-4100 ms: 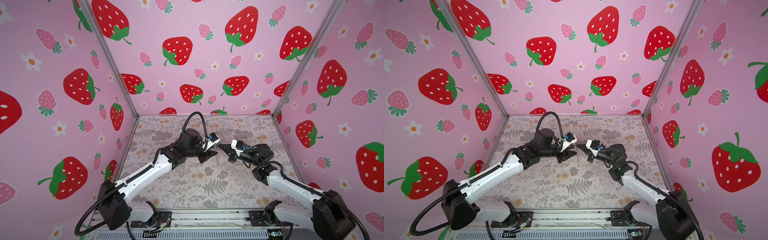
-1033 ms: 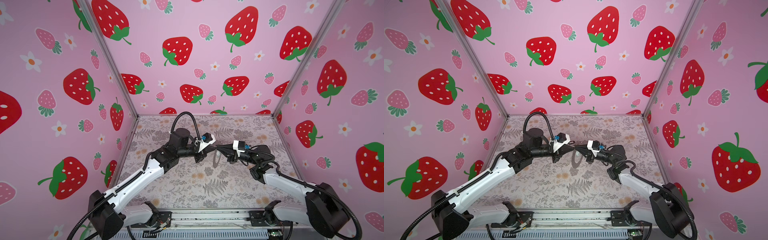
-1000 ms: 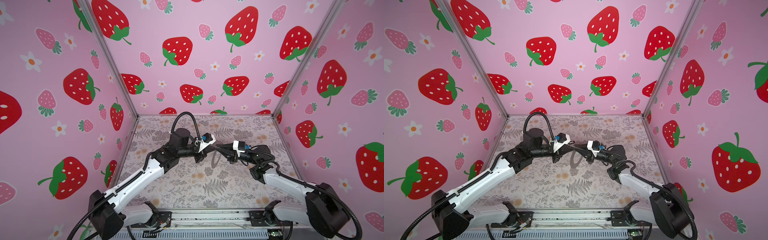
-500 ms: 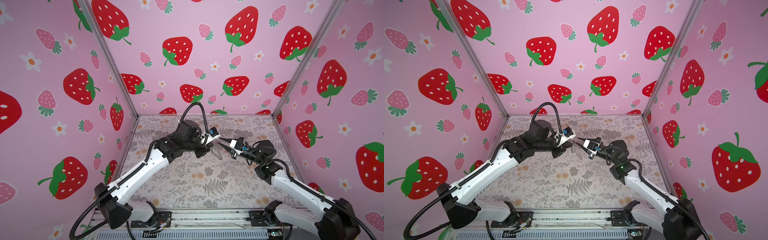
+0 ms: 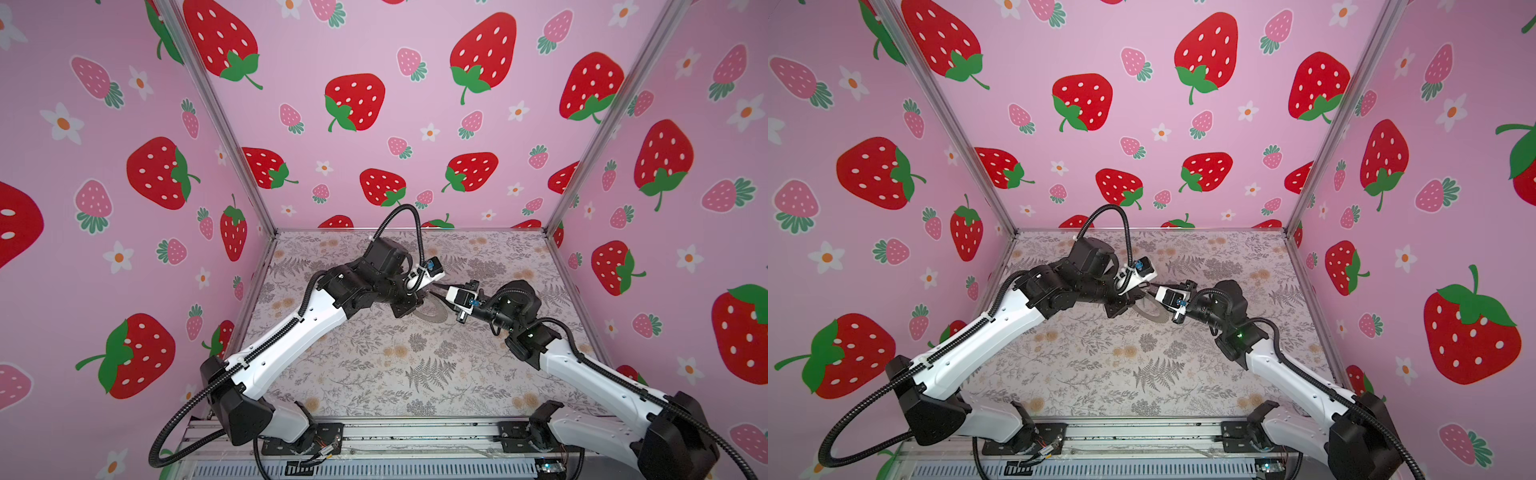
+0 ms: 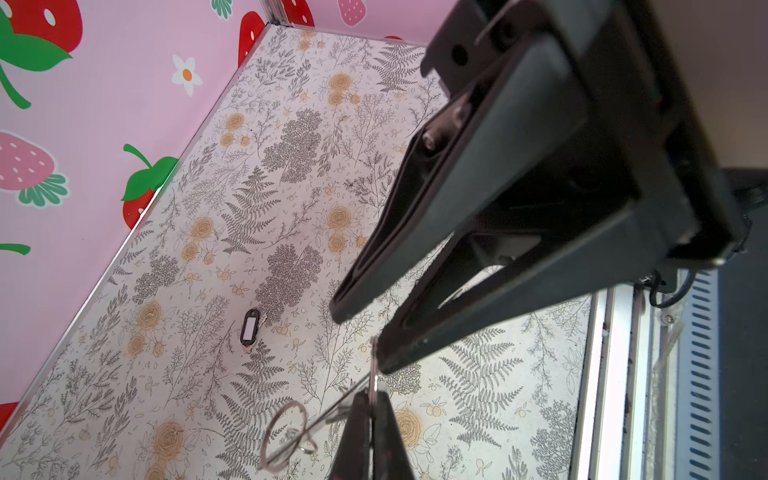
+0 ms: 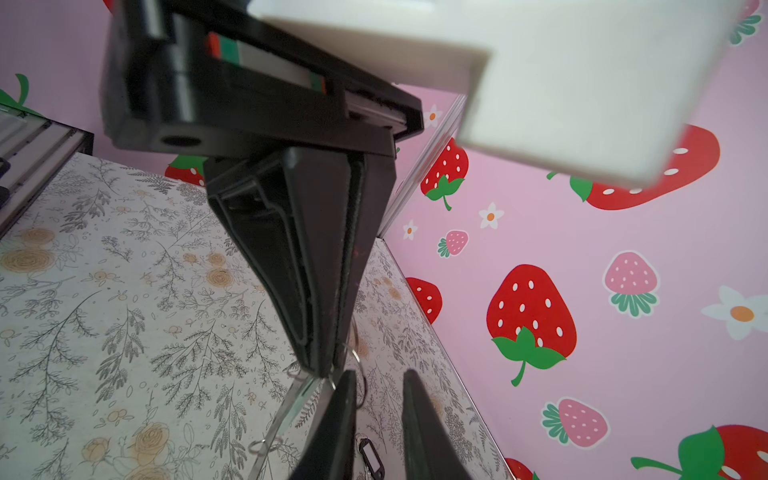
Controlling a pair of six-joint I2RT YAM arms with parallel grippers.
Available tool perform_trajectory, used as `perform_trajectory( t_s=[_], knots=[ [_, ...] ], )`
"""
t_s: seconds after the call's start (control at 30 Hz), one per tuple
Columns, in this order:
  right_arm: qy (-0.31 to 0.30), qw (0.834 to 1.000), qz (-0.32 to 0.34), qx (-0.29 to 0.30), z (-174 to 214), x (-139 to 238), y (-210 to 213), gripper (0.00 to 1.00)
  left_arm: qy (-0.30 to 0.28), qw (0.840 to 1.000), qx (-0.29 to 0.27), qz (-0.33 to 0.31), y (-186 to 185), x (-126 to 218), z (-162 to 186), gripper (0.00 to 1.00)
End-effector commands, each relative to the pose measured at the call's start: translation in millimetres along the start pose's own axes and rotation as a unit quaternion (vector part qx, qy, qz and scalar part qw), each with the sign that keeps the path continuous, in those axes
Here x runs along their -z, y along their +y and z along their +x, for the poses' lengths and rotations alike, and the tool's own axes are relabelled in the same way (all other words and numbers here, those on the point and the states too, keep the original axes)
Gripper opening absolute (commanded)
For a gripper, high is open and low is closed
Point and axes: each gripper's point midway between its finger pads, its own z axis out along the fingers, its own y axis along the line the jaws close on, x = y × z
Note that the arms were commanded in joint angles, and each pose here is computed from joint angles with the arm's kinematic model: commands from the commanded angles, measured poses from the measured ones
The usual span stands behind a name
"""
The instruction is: Put the keys on the keyring
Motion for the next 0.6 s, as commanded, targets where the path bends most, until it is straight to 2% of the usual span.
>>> perform_trajectory(
  t_s=[0.0, 0.2, 0.57],
  knots=[
    [-0.005, 1.000, 0.006, 0.012, -8.5, -3.4, -6.7, 0.21, -0.024, 1.000, -0.016, 0.003, -3.7, 12.2, -19.0, 0.00],
    [0.002, 1.000, 0.002, 0.007, -5.2, -6.1, -4.8, 0.19, -0.031, 0.999, -0.019, 0.010, -6.9, 11.4, -22.1, 0.00],
    [0.017, 1.000, 0.006, 0.003, 1.1, -6.0, -5.4, 0.02, -0.045, 0.998, -0.038, 0.019, -13.6, 11.8, -25.4, 0.00]
  ],
)
